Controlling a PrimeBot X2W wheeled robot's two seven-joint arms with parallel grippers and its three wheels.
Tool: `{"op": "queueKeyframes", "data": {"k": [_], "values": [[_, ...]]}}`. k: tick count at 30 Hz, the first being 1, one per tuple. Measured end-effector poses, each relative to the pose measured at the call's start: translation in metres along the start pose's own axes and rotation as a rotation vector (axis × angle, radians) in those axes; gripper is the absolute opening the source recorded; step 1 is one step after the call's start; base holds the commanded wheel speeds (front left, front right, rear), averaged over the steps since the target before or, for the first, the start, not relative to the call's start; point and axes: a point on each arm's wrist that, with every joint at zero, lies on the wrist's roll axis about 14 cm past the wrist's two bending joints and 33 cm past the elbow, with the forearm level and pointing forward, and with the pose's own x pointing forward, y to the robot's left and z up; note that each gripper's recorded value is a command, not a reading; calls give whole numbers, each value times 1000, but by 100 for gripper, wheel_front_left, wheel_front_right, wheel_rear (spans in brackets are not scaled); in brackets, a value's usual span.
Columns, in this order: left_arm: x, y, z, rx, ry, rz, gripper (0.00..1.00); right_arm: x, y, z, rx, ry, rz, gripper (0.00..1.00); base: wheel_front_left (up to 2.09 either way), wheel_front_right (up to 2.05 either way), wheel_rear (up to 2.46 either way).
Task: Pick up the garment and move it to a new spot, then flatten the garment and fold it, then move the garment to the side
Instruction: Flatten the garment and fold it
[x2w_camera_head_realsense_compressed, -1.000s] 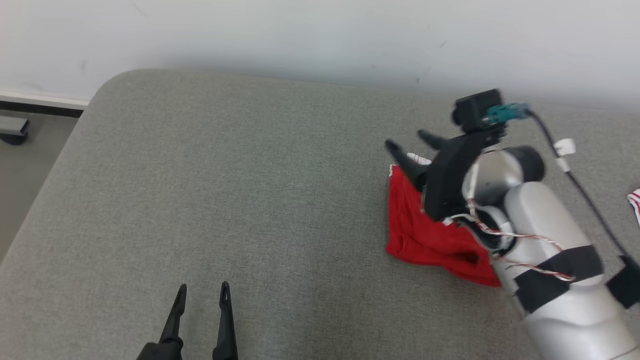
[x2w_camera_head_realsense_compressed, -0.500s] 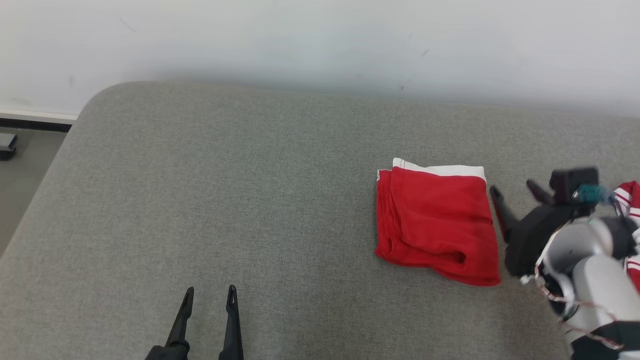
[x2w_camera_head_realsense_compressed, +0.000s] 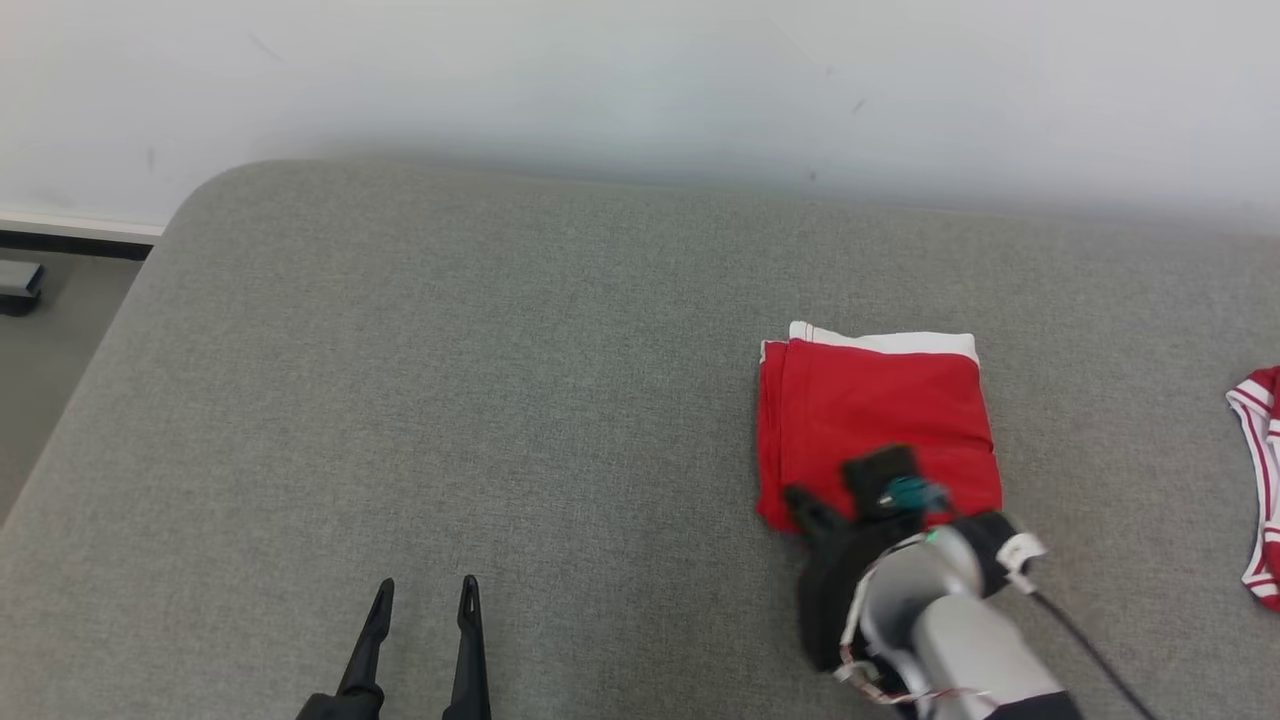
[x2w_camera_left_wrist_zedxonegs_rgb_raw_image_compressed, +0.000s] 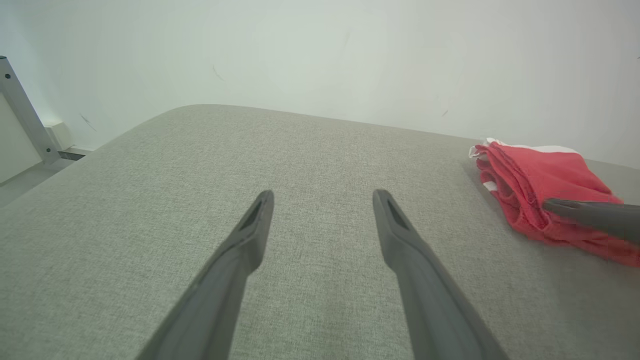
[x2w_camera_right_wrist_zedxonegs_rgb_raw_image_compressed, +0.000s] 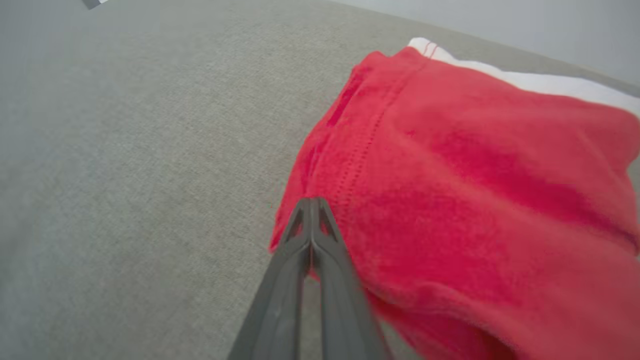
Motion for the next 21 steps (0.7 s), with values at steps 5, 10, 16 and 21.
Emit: {"op": "queueKeyframes", "data": {"k": [5,10,16,21], "values": [[-3,2,1,-1,-5,5,100,1,53,-5,-23,11,131,0,0,0,0],[-8,2,1,-3,-6,10,100,-11,88,9,12,-56,225,19,0,0,0],[-12,1,5,-6,-20,8,100,-38,79,37,102,-229,195,100,0,0,0],[-13,2,14,0,-51,11,100,-70,50,43,209,-348,88,100,0,0,0]]}}
